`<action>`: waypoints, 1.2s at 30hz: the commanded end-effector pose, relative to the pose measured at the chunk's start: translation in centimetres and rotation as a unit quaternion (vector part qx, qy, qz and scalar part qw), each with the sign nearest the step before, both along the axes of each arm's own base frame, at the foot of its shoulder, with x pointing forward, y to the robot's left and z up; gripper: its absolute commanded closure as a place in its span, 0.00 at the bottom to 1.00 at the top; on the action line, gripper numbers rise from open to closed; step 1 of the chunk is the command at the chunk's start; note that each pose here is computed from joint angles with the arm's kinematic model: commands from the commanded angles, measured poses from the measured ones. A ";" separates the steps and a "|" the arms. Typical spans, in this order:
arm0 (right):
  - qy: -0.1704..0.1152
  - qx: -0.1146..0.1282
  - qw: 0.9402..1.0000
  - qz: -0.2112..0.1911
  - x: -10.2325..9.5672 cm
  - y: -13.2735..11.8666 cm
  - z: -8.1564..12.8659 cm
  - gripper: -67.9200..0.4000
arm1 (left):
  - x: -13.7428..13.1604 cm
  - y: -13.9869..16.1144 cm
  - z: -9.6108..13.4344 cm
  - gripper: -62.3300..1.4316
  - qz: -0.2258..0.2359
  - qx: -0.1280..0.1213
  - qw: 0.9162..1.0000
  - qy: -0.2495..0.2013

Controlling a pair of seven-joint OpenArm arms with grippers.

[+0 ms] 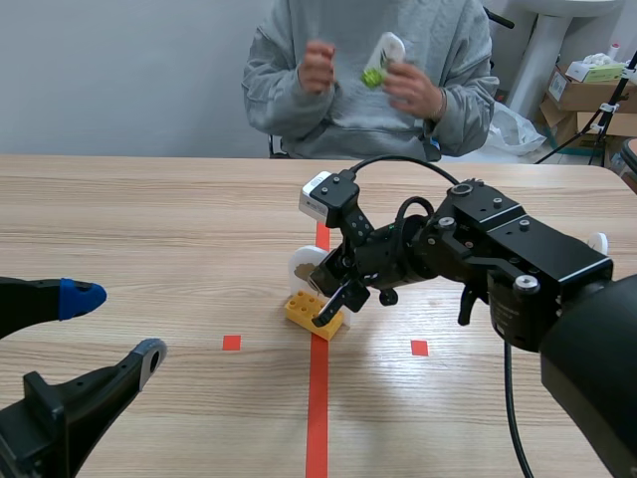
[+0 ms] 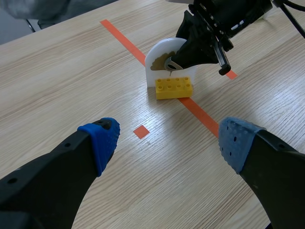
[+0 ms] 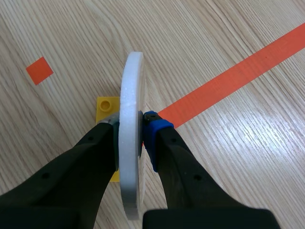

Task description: Do the leaf sorting experiment

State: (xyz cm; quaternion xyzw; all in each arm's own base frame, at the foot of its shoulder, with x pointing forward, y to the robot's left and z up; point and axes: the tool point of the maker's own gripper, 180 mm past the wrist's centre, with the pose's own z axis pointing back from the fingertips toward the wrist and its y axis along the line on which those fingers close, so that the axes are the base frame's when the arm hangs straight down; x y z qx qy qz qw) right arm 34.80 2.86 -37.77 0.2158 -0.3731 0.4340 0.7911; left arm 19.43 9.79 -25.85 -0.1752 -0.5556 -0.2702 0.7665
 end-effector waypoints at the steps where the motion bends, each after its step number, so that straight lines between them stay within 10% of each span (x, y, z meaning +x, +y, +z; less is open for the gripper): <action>1: -0.019 0.011 1.000 -0.003 1.1 0.1 1.6 0.97 | 0.3 -0.4 1.0 0.27 0.001 -0.013 1.000 -0.014; 6: -0.011 0.022 0.997 -0.066 2.7 -1.4 3.1 0.97 | 0.3 -0.4 0.9 0.27 0.001 -0.012 1.000 -0.013; 12: -0.049 0.018 0.981 -0.189 5.0 -8.3 6.2 0.97 | 0.2 -0.4 0.9 0.27 0.001 -0.011 1.000 -0.011; 19: -0.068 -0.004 0.941 -0.331 3.7 -18.2 7.3 0.97 | 0.3 -0.4 0.9 0.27 0.001 -0.012 1.000 -0.011; 27: -0.020 0.006 0.902 -0.432 -0.7 -25.1 4.5 0.97 | 0.2 -0.4 0.9 0.27 0.001 -0.011 1.000 -0.011; 36: -0.006 -0.014 0.838 -0.545 -5.1 -33.2 3.5 0.97 | 0.2 -0.4 0.9 0.27 0.001 -0.011 1.000 -0.011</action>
